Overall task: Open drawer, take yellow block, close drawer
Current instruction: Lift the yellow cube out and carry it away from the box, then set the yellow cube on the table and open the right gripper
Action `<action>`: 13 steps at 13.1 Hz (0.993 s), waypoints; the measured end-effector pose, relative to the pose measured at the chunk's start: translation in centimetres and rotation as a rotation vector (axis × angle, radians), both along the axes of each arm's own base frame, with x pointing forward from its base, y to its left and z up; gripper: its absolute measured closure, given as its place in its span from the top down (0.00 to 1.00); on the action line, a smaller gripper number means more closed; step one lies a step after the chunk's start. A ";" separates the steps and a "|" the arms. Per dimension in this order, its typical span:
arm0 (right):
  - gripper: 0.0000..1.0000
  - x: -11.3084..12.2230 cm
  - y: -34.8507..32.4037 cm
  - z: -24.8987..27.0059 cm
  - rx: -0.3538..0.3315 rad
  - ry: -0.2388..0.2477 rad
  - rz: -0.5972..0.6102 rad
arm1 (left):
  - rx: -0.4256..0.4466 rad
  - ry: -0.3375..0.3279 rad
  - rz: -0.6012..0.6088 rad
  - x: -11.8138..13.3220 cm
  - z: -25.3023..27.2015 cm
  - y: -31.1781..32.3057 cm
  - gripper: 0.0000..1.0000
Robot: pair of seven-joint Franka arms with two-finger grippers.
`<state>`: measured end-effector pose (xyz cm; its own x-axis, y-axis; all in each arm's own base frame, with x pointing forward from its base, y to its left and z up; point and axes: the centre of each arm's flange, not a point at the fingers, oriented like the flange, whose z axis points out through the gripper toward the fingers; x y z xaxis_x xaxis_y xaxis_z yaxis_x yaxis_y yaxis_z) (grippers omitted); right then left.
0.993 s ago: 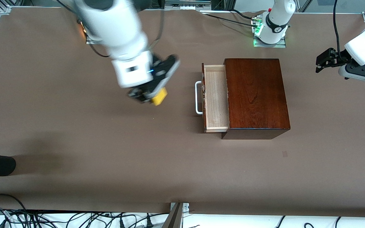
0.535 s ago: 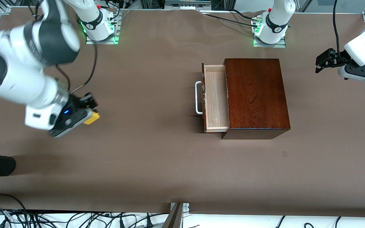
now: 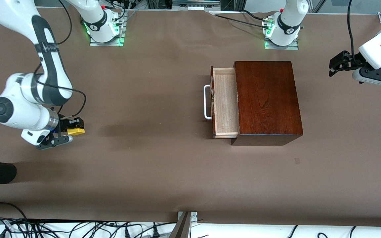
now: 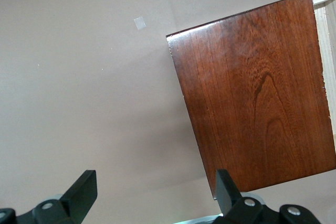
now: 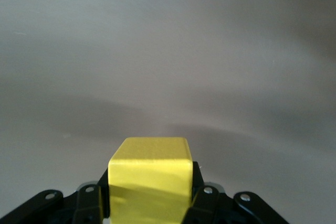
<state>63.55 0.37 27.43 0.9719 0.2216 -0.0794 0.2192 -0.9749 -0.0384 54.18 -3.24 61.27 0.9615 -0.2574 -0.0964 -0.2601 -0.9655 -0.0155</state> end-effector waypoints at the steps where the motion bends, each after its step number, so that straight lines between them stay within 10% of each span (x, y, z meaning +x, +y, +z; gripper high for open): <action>1: 0.56 -0.8 -0.3 -2.2 -0.009 -0.024 -0.033 | 0.000 0.000 0.001 0.0 0.0 0.0 1.00; 13: 0.61 -1.0 6.1 -8.6 0.048 -0.161 -0.176 | 0.000 0.006 -0.002 0.0 -0.1 -0.1 1.00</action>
